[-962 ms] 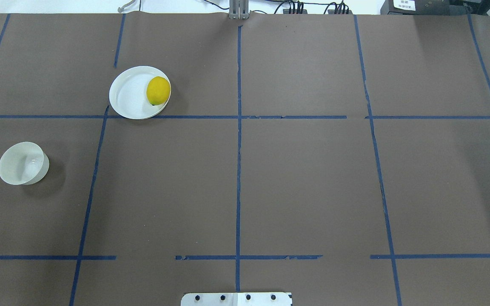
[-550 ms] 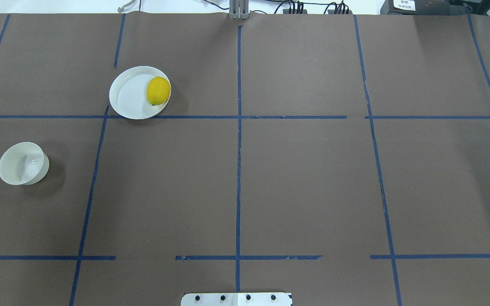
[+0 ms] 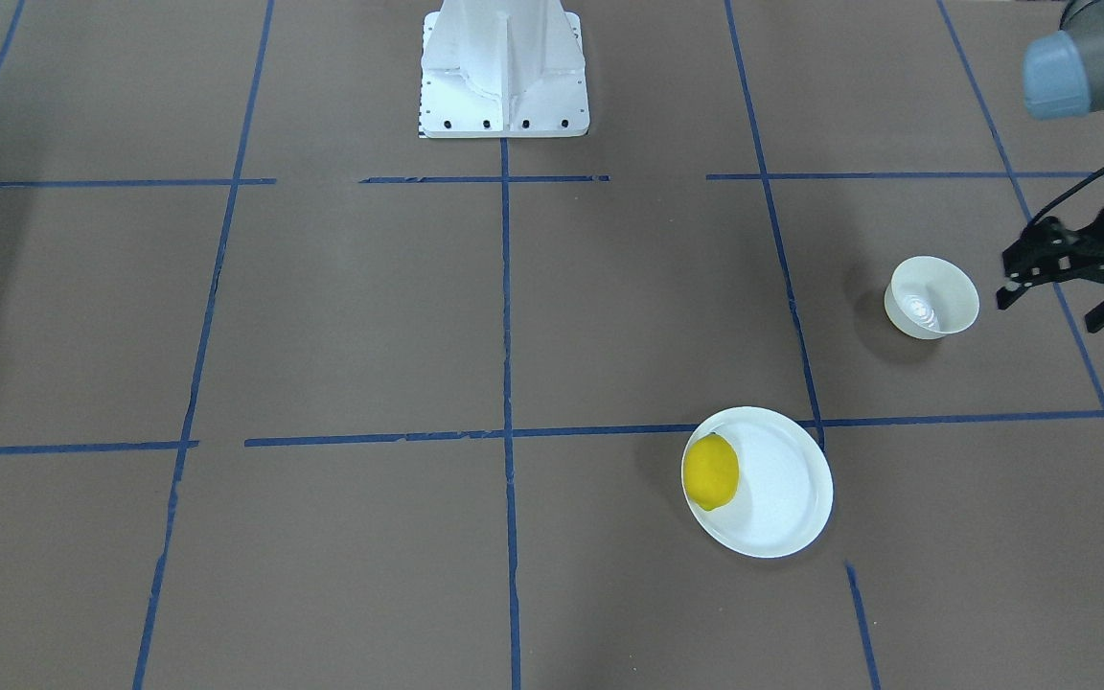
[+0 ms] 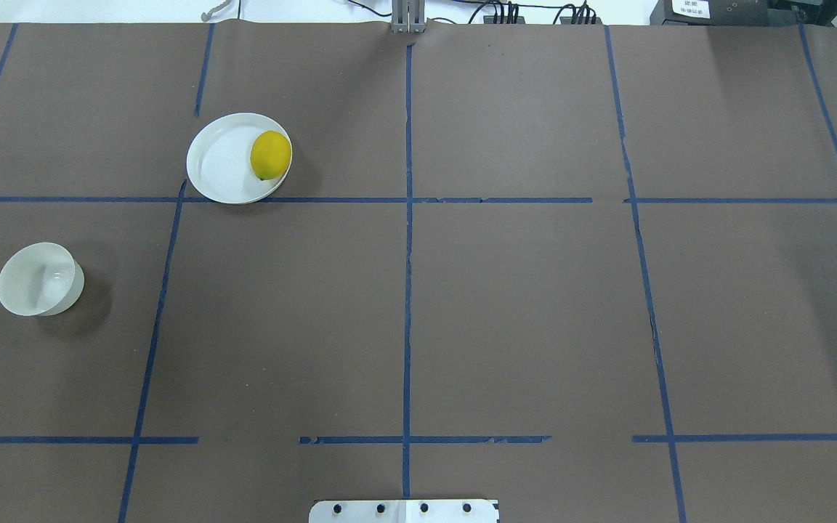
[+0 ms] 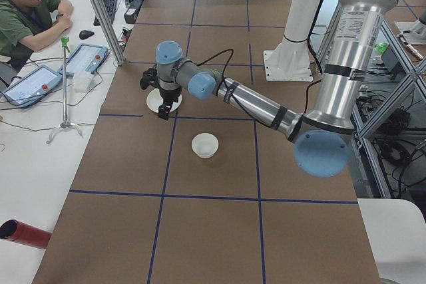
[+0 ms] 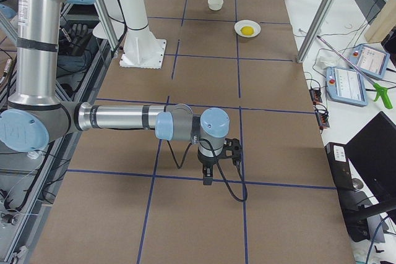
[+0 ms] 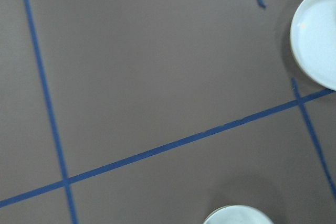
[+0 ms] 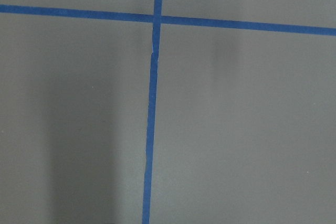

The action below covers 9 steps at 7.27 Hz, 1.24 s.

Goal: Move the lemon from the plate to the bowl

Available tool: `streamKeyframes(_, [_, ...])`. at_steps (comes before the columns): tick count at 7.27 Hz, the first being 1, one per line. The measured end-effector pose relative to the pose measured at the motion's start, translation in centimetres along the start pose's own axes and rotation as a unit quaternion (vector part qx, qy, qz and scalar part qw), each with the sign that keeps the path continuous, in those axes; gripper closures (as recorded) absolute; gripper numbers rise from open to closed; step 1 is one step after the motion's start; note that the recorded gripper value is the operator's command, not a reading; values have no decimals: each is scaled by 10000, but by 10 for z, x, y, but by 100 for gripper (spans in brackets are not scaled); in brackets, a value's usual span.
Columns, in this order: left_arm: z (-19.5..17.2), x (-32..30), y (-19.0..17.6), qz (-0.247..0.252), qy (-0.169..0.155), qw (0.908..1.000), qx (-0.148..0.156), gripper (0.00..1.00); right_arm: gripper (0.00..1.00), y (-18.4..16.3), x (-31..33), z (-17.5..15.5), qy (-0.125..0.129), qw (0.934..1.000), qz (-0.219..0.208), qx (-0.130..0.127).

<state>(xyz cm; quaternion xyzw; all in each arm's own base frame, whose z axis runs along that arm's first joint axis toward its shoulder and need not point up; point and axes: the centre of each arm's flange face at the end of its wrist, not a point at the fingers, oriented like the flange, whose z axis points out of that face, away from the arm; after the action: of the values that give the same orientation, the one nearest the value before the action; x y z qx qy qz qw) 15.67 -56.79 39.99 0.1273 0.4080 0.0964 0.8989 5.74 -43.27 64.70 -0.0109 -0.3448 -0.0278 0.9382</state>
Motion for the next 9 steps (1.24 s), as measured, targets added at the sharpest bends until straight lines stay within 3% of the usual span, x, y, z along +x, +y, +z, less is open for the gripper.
streamKeyframes(2, [51,100,-71,-640,0,9979,-134,0,0,0,0,0,0,10000,1,-1])
streamKeyframes(4, [93,165,-116,-1108,-60,9934,-290,0,0,0,0,0,0,10000,1,-1])
streamKeyframes(9, [184,216,-138,-1512,-123,9883,-127,0,0,0,0,0,0,10000,1,-1])
